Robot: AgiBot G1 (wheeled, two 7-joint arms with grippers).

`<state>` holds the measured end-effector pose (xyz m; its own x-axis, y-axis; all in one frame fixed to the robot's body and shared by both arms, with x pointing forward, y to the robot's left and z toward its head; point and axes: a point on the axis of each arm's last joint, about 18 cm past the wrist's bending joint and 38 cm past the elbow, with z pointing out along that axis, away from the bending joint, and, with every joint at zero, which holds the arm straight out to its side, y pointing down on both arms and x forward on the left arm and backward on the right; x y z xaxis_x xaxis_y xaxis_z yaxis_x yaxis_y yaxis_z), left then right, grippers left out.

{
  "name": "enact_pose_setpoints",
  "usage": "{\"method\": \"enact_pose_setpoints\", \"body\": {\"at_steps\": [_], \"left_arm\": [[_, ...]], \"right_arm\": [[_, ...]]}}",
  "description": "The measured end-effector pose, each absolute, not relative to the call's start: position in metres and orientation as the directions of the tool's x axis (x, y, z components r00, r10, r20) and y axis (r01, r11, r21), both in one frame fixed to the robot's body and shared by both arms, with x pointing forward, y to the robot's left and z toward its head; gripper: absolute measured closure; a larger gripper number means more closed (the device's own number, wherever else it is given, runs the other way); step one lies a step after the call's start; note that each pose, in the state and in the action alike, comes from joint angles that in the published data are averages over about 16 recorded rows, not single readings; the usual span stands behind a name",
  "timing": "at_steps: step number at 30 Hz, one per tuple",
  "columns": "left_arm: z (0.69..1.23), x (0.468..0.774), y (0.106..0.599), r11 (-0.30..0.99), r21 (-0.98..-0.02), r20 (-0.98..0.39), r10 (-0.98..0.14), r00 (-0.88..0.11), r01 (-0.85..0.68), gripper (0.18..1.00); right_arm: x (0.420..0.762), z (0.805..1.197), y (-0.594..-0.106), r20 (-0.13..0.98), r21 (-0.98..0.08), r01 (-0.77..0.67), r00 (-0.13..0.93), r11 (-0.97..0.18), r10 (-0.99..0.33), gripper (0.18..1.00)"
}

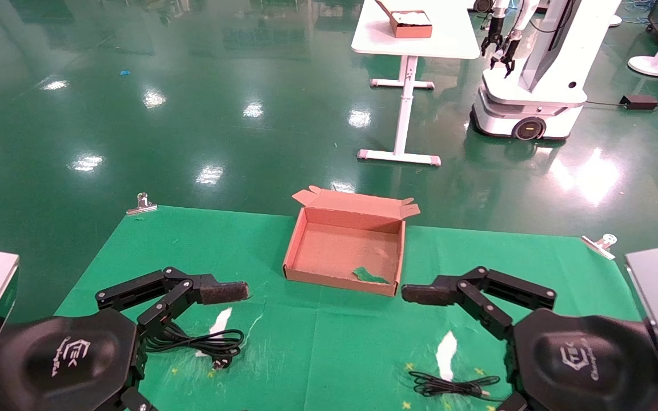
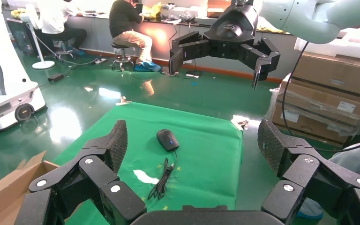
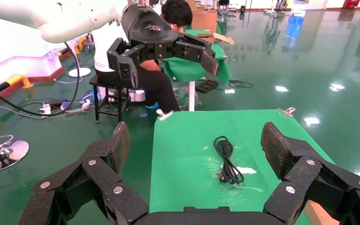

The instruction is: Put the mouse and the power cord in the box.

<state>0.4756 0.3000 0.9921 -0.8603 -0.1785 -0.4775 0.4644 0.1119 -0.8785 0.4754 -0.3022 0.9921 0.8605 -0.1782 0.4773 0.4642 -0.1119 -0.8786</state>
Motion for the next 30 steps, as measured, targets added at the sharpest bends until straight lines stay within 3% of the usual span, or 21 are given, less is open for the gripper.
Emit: {"method": "enact_pose_setpoints", "body": {"at_steps": [30], "left_arm": [[0.9921,0.4756,0.3000,0.112,-0.879,-0.478,-0.179,-0.860,0.464,0.184]], "right_arm": [[0.4753,0.9917,-0.3022,0.477,-0.879,0.463,0.861,-0.113,-0.178,0.178]]}}
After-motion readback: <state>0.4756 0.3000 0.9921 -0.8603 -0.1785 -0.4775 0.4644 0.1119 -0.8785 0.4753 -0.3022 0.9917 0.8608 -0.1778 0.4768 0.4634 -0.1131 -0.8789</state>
